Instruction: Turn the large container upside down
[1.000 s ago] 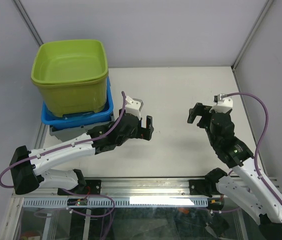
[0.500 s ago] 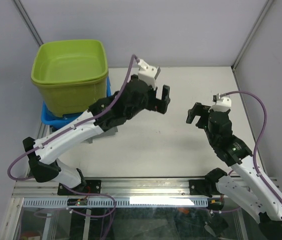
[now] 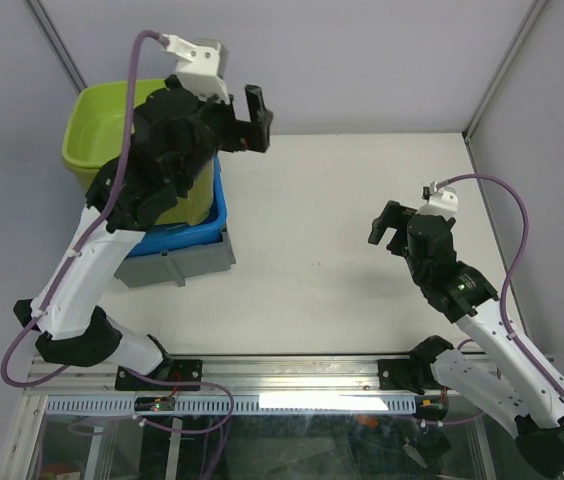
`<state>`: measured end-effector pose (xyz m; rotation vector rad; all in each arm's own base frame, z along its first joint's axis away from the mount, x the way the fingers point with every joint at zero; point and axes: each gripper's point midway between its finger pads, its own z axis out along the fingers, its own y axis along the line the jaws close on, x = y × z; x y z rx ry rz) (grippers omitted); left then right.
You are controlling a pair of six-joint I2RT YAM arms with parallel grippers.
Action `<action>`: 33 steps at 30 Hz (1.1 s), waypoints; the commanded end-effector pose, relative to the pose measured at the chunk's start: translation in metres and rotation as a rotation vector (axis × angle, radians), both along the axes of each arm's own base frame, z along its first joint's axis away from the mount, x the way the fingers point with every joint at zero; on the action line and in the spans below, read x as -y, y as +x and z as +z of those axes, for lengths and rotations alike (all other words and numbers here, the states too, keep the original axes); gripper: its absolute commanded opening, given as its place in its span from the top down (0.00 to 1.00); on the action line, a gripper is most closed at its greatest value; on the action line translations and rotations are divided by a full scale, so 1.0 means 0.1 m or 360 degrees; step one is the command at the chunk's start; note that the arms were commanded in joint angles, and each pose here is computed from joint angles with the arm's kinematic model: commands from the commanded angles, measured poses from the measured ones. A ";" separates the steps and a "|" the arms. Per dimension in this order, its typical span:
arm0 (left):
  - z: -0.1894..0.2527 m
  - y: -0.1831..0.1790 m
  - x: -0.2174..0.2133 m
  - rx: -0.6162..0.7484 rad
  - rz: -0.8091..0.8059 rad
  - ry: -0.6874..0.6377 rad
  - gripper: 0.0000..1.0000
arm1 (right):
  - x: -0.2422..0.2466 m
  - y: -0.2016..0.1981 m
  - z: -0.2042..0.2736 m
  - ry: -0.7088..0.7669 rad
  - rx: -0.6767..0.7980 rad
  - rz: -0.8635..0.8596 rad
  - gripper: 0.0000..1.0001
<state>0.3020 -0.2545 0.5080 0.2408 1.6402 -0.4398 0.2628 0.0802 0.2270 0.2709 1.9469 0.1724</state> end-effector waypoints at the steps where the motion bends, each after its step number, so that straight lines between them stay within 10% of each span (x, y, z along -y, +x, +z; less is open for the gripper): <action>1: 0.00 0.27 -0.72 -0.0065 0.0286 0.0056 0.01 | -0.05 0.06 0.24 0.0103 0.0095 -0.0006 0.00; 15: -0.76 0.60 -1.07 -0.0482 0.0466 0.0252 0.03 | -0.11 0.04 0.24 0.0162 0.0085 0.0020 0.01; 33: -0.91 0.60 -1.08 -0.0519 0.0469 0.0292 0.55 | -0.15 0.03 0.24 0.0207 0.0074 0.0039 0.01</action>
